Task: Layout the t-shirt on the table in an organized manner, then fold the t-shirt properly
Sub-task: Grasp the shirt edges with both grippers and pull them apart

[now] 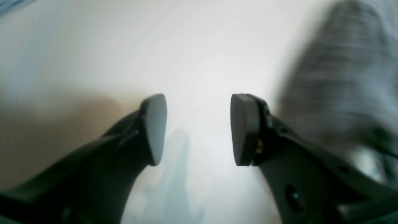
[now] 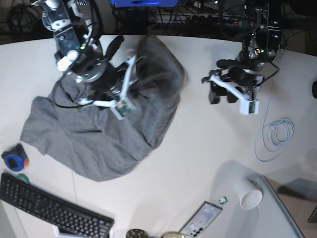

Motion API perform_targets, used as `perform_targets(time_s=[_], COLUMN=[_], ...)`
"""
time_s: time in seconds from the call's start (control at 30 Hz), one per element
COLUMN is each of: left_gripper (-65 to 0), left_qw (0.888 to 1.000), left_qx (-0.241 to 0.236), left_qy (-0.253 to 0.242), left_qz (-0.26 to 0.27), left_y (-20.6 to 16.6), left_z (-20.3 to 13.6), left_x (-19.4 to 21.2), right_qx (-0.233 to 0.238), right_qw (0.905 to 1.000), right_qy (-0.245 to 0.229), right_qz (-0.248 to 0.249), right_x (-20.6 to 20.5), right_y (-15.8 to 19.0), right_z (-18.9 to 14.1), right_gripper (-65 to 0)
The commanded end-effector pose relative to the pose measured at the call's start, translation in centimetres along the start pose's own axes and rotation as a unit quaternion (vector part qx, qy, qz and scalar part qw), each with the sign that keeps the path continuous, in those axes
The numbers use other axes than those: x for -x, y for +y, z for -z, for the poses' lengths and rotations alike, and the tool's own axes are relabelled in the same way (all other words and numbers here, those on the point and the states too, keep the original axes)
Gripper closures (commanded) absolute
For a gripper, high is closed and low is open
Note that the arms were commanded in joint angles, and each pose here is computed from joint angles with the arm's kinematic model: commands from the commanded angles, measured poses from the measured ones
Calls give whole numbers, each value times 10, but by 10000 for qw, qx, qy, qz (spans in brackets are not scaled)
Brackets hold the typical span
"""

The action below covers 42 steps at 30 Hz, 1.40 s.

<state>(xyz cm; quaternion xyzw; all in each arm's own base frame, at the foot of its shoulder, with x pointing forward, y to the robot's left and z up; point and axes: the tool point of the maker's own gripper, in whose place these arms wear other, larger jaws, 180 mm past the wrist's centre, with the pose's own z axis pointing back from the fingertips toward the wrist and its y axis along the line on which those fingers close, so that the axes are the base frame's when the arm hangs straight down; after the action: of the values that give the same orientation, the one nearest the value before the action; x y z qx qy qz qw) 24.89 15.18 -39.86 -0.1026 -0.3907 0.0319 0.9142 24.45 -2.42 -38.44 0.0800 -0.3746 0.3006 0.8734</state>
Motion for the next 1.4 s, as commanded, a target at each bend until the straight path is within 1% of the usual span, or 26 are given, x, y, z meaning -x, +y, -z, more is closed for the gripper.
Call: perform_targets(time_s=[0.0, 0.03, 0.07, 0.1, 0.13, 0.17, 0.2, 0.27, 0.3, 0.33, 0.4, 0.5, 0.53, 0.7, 0.83, 0.9, 1.0, 1.07, 1.13, 1.23, 1.3, 1.37], left_gripper=[-321, -323, -329, -329, -329, -326, -321, -318, -301, -267, -160, -12, 0, 0, 0, 0, 0, 0, 0, 0, 0, 0], left_qw=[9991, 9978, 9962, 9942, 9917, 9897, 9875, 9839, 9824, 9806, 9778, 9765, 9755, 9708, 9693, 9685, 9682, 9675, 9674, 9698, 9747, 9806], left_qx=[257, 530, 754, 973, 1176, 1341, 1492, 1651, 1666, 1670, 1577, 1268, 1158, 594, 314, 179, 28, -52, -113, -31, 59, 15], left_qy=[-306, -331, -360, -367, -376, -290, -150, 256, 455, 667, 1074, 1510, 1644, 2039, 2048, 2044, 1983, 1962, 1935, 1794, 1537, 1338], left_qz=[143, 222, 254, 290, 363, 408, 477, 630, 710, 778, 872, 869, 886, 1114, 1322, 1413, 1526, 1592, 1628, 1649, 1624, 1430], left_y=[-19, -42, -61, -81, -100, -115, -130, -147, -150, -153, -148, -122, -111, -48, -11, 6, 23, 33, 40, 32, 23, 24], left_z=[1, 5, 8, 12, 16, 21, 28, 46, 54, 62, 75, 86, 88, 91, 88, 86, 87, 86, 86, 87, 86, 81], left_x=[-21, -24, -27, -29, -30, -26, -17, 7, 19, 33, 59, 88, 97, 116, 108, 103, 90, 84, 78, 67, 49, 34], right_qx=[425, 831, 1136, 1475, 1839, 2112, 2366, 2684, 2666, 2594, 2297, 1975, 1917, 1627, 1419, 1341, 1338, 1348, 1360, 1498, 1665, 1857], right_qw=[9986, 9949, 9903, 9832, 9735, 9636, 9516, 9310, 9270, 9274, 9382, 9481, 9496, 9472, 9417, 9391, 9346, 9301, 9284, 9312, 9375, 9424], right_qy=[-177, -136, -70, -12, 24, 65, 116, 208, 270, 333, 475, 504, 506, 668, 965, 958, 871, 917, 879, 653, 384, 191], right_qz=[276, 551, 797, 1074, 1360, 1636, 1957, 2466, 2623, 2675, 2543, 2440, 2429, 2682, 2895, 3015, 3179, 3290, 3346, 3258, 3030, 2775], right_x=[-5, 3, 13, 25, 35, 46, 59, 80, 87, 93, 99, 96, 94, 99, 119, 128, 143, 156, 156, 147, 128, 116], right_y=[-33, -63, -86, -111, -138, -159, -179, -212, -219, -225, -231, -232, -232, -227, -225, -225, -232, -238, -244, -257, -271, -279], right_z=[-8, -15, -20, -27, -36, -42, -47, -49, -44, -38, -28, -15, -11, 14, 27, 36, 42, 42, 44, 40, 31, 17], right_gripper=[-213, -213, -213, -215, -215, -215, -215, -210, -210, -209, -207, -207, -207, -207, -207, -207, -207, -207, -207, -207, -207, -207])
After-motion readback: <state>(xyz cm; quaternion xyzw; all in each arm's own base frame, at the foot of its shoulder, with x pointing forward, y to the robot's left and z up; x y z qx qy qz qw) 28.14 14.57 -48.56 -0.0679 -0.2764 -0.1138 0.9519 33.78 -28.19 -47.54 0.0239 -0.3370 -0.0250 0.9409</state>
